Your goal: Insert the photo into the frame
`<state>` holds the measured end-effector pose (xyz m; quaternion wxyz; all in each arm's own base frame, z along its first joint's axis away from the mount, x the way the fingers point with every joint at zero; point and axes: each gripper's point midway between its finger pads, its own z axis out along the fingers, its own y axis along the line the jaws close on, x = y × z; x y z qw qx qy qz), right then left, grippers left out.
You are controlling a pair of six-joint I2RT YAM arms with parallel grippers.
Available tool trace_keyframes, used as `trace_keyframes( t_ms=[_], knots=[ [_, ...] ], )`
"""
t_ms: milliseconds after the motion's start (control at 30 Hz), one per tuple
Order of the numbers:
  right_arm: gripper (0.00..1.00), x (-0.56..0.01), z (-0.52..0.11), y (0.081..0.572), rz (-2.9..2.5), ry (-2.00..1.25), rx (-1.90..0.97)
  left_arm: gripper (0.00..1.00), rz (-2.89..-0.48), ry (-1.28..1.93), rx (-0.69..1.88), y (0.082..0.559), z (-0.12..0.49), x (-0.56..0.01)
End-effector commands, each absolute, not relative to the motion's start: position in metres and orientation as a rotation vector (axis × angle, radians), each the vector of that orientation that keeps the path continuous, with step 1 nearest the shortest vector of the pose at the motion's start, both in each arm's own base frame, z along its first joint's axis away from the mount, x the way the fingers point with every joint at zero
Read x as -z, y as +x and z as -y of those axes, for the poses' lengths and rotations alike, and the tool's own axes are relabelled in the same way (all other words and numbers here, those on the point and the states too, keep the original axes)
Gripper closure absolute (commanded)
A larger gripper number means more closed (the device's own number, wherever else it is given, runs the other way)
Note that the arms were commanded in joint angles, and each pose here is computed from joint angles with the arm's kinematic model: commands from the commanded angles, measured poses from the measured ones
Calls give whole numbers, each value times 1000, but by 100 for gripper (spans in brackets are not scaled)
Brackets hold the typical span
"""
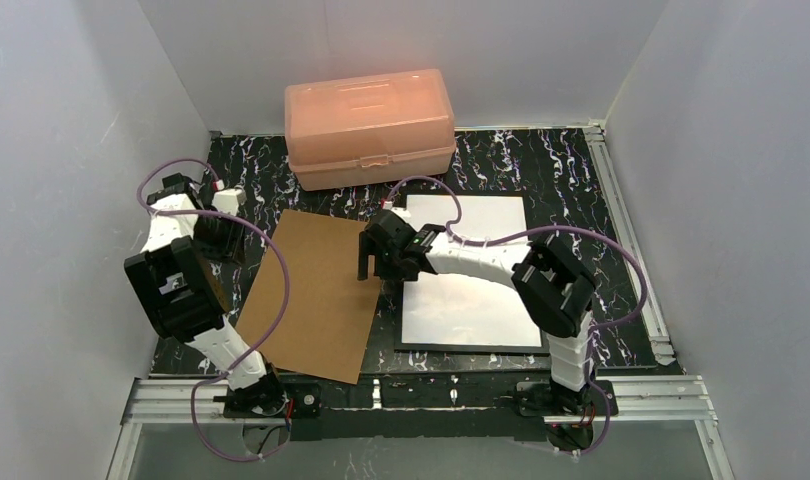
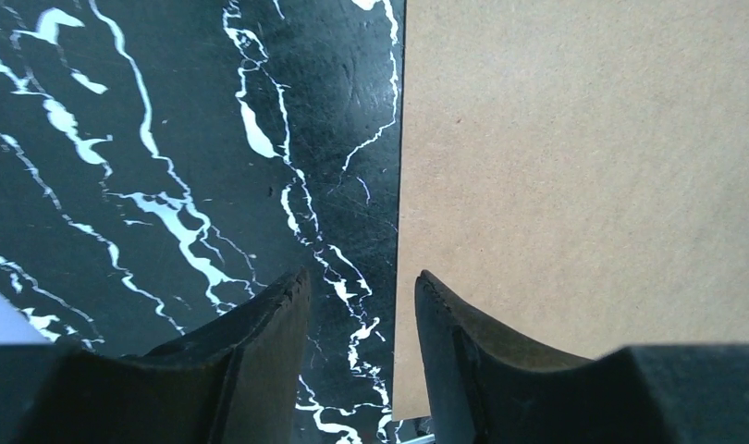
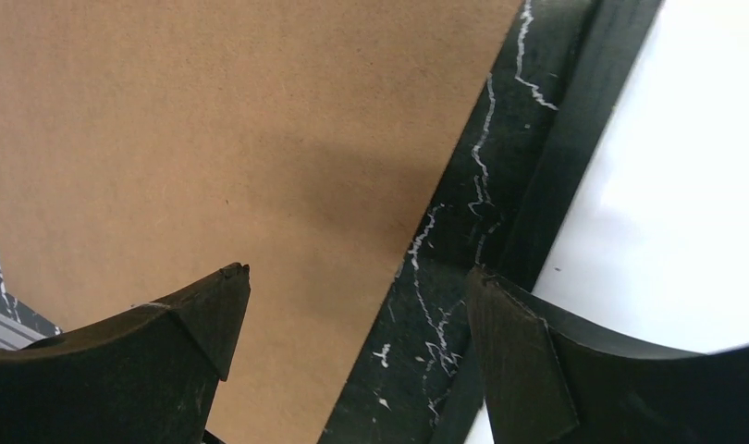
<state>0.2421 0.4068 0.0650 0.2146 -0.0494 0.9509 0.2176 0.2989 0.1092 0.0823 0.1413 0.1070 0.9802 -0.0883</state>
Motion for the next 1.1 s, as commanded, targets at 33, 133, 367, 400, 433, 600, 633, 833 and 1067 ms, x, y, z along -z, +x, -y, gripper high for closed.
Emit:
trace_keyframes(
  t_ms=[33,133,367,400,433,600,633,833,1067],
  knots=[
    [5,-69,-437,239,-2649,-72,-661,60,-2858,294,255,295,-110,-62],
    [5,-57,-433,234,-2680,-64,-569,64,-2877,271,265,295,-111,-50],
    [3,-42,-426,225,-2703,-22,-472,65,-2902,251,296,295,-107,-27],
    [3,-38,-424,224,-2714,-14,-464,65,-2906,250,302,295,-107,-24],
    [2,-34,-424,221,-2727,-2,-464,66,-2910,254,304,295,-105,-22],
    [2,-21,-426,214,-2773,30,-465,68,-2921,283,320,295,-94,-13],
    [2,-21,-429,214,-2776,37,-482,69,-2922,293,322,295,-92,-12],
    [2,-20,-454,214,-2787,68,-605,75,-2937,314,387,295,-78,-1],
    [2,-33,-478,225,-2755,180,-830,79,-2935,348,467,295,-60,6]
  ],
)
